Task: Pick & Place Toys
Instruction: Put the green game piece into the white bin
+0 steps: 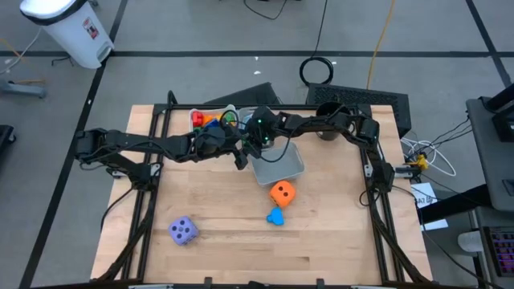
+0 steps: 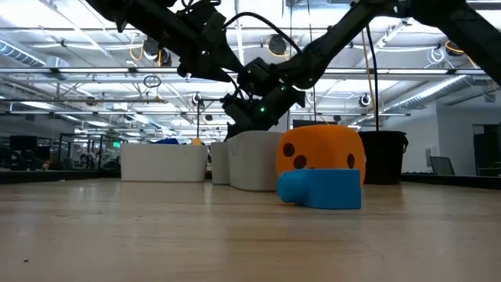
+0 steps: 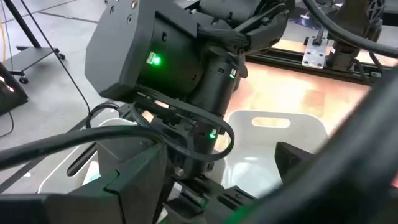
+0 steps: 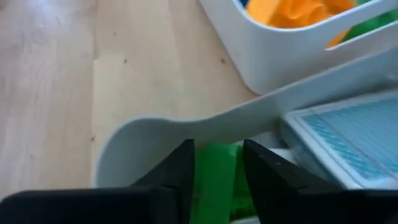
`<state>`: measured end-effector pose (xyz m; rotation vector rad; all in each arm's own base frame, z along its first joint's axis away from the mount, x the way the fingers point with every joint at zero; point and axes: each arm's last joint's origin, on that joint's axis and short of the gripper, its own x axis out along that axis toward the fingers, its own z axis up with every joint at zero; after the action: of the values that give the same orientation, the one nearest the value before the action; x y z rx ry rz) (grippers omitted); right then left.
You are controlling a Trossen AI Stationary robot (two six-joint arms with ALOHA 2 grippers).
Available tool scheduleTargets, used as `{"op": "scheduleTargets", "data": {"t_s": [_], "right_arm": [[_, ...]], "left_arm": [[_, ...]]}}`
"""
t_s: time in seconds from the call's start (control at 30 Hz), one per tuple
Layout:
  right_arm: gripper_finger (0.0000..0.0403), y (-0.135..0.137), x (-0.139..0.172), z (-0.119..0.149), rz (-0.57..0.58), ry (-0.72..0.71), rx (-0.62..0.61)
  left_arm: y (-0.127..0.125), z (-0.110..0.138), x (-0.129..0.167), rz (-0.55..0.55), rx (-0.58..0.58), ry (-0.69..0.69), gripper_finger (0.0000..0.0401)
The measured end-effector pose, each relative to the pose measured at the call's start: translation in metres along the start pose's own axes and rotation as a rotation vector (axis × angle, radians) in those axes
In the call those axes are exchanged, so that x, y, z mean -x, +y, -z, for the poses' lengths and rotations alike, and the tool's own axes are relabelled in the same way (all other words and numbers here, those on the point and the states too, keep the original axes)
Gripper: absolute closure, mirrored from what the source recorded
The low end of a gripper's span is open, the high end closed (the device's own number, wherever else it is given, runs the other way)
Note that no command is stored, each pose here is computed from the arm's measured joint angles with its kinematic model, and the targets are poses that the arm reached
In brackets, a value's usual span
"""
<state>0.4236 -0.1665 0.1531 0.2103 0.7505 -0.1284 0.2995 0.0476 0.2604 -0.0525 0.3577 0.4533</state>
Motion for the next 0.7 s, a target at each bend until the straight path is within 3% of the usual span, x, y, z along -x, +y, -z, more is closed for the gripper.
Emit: {"op": "scheduleTargets", "data": {"t_s": [0.3,0.47,0.7], "right_arm": [[0.0394,0.001,0.001,0.002,-0.022,0.047,0.036],[0.0401,0.001,0.001,0.002,-0.032,0.049,0.043],[0.0403,0.009,0.025,-0.013,-0.042,0.009,0.090]], "left_arm": [[0.000,0.000,0.000,0.001,0.000,0.000,0.0093],[0.000,0.000,0.000,0.001,0.000,0.000,0.0093],[0.000,0.000,0.000,0.002,0.000,0.000,0.0093]]}}
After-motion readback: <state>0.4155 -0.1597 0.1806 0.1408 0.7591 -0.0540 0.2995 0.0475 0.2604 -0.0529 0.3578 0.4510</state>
